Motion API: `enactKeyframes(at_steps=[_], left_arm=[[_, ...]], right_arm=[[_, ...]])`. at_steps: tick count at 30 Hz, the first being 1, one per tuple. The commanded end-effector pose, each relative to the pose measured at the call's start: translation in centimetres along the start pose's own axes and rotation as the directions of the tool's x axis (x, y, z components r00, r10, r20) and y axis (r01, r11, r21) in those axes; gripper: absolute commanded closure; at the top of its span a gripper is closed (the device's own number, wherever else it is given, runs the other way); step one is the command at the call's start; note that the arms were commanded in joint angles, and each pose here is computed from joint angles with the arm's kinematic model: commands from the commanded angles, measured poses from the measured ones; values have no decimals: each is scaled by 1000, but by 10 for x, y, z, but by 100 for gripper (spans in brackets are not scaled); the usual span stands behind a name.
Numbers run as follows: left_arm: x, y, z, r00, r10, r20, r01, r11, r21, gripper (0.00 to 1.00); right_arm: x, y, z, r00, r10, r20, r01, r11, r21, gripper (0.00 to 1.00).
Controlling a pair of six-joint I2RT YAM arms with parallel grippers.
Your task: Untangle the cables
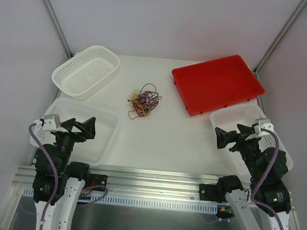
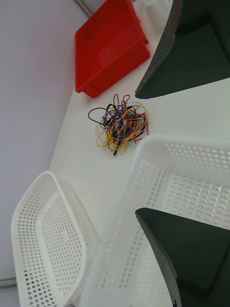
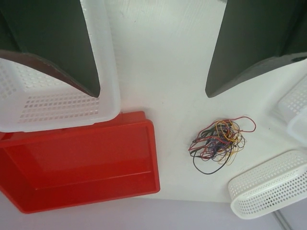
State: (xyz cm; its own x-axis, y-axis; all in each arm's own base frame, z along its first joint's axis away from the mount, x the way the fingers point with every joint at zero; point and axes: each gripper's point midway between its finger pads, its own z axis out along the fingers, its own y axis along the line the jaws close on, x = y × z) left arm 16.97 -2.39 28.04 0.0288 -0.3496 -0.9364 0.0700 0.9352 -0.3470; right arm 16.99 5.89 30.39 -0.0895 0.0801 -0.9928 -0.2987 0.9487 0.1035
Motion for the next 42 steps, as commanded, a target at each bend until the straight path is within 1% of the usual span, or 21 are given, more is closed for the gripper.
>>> enactKeyframes(at_steps=[1,5,6,9,10,11,13,14,16,19,21,22,23,24,28,29,30,32,36,38,42], left_arm=[[-16,-5,-16,988,-87,131,83,996,34,1],[7,-2,-1,988,-150,37,149,989,9,1],[15,-2,4,980,-199,13,199,980,2,1],[46,-9,20,954,-268,-135,272,962,9,1],[53,-13,23,938,-300,-172,306,952,8,1],[69,-17,28,915,-310,-258,323,946,8,1],[80,-21,32,895,-298,-332,319,948,9,1],[89,-26,34,872,-282,-400,317,948,22,1],[101,-25,37,851,-246,-465,287,958,19,1],[104,-25,40,833,-246,-496,285,959,2,1],[105,-23,41,830,-263,-492,294,956,-15,1],[103,-23,40,836,-260,-483,290,957,-13,1],[106,-20,39,840,-253,-480,282,959,-14,1],[107,-18,39,849,-234,-473,262,965,-7,1],[92,-32,26,900,-137,-414,211,967,139,1],[91,-31,26,909,-121,-399,194,970,147,1],[90,-27,27,919,-103,-381,170,975,145,1],[87,-23,27,930,-94,-355,150,980,133,1],[90,-24,27,924,-96,-371,156,979,135,1],[93,-26,27,917,-96,-387,162,977,142,1],[96,-26,28,911,-98,-401,168,975,143,1]], right_arm=[[-6,16,18,998,57,7,-57,995,-77,3],[12,29,45,983,130,-127,-145,982,-123,3],[24,32,59,969,148,-200,-175,977,-123,3],[30,45,80,940,164,-298,-221,961,-167,3],[48,47,97,908,169,-384,-243,958,-152,3],[45,53,105,901,164,-402,-250,953,-171,3],[67,68,128,861,123,-494,-251,947,-200,3],[66,81,137,860,89,-503,-233,945,-231,3],[69,93,154,859,32,-511,-194,944,-267,3],[96,120,197,816,-62,-575,-157,933,-324,3],[90,142,216,825,-95,-557,-152,912,-381,3],[90,150,227,835,-102,-540,-151,903,-403,3],[112,159,238,812,-128,-570,-152,896,-418,3],[101,170,250,829,-135,-543,-146,885,-442,3],[122,203,289,825,-177,-536,-147,849,-507,3],[126,212,294,824,-186,-536,-151,839,-523,3],[150,217,303,800,-204,-564,-158,836,-526,2],[148,234,315,812,-216,-542,-150,820,-553,2],[183,246,335,785,-226,-577,-154,831,-535,1],[209,243,339,755,-216,-619,-167,849,-501,4],[235,232,337,741,-199,-641,-158,876,-456,15]])
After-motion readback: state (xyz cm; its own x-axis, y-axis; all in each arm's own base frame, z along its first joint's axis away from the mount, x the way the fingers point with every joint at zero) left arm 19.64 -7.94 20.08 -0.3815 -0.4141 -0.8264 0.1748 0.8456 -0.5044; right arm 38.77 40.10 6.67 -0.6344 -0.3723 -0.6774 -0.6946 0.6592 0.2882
